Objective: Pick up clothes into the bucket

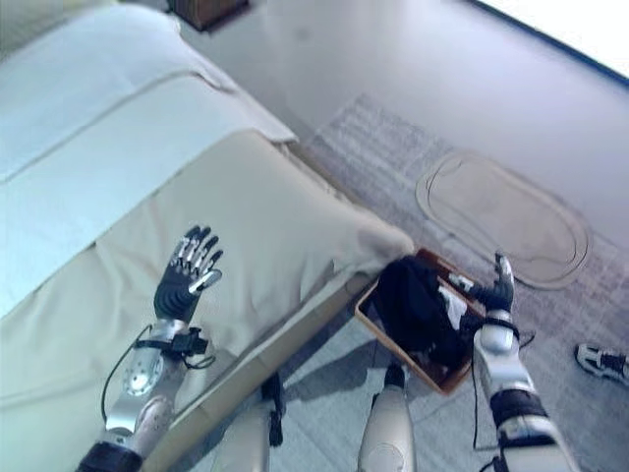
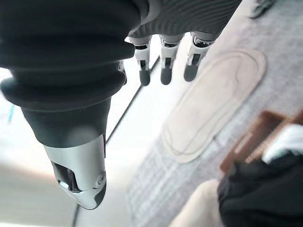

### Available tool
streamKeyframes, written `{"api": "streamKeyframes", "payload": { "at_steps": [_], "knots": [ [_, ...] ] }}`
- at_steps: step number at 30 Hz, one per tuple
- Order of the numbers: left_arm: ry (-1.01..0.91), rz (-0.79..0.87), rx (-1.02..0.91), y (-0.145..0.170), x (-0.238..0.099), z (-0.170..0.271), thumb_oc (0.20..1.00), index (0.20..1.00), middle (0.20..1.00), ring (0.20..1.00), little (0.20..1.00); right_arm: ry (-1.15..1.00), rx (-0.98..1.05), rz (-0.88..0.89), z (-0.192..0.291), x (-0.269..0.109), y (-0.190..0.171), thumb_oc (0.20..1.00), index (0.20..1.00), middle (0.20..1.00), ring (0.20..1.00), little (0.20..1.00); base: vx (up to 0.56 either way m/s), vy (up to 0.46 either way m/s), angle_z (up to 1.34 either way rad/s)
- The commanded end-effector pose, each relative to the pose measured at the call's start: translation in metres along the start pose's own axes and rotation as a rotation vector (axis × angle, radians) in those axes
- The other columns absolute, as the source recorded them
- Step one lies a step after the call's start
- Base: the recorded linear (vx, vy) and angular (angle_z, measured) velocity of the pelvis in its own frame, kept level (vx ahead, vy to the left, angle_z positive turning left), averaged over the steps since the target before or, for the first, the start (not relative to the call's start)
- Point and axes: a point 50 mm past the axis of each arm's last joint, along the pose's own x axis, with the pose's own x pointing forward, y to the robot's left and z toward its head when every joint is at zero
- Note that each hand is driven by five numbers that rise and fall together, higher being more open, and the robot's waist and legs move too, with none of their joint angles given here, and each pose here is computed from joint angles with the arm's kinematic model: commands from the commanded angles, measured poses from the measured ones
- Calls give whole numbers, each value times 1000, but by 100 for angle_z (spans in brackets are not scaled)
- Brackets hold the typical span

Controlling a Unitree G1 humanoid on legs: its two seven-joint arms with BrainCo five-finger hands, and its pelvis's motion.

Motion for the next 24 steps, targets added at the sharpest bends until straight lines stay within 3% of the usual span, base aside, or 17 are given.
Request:
{"api": "streamKeyframes", "payload": {
  "at_steps": [1, 7, 17, 20, 24],
  "knots": [
    [-97, -35, 25, 4, 9, 22, 1000, 1000, 1000, 1000, 1000, -212, 253, 58, 39, -3, 10, 1000, 1000, 1000, 1000, 1000, 115, -4, 26],
    [-63, -15, 106, 12, -2, 15, 1000, 1000, 1000, 1000, 1000, -176, 357, 145, 21, -32, 20, 1000, 1000, 1000, 1000, 1000, 66, 17, 3],
    [90, 97, 134, 29, -31, -16, 1000, 1000, 1000, 1000, 1000, 12, 221, 404, -24, -78, 61, 1000, 1000, 1000, 1000, 1000, 21, 26, -1],
    [87, 79, 163, 28, -32, -14, 1000, 1000, 1000, 1000, 1000, 62, 351, 393, -31, -89, 60, 1000, 1000, 1000, 1000, 1000, 2, 19, 2],
    [100, 89, 163, 27, -34, -17, 1000, 1000, 1000, 1000, 1000, 11, 186, 488, -25, -90, 66, 1000, 1000, 1000, 1000, 1000, 21, 15, 6]
  ]
}}
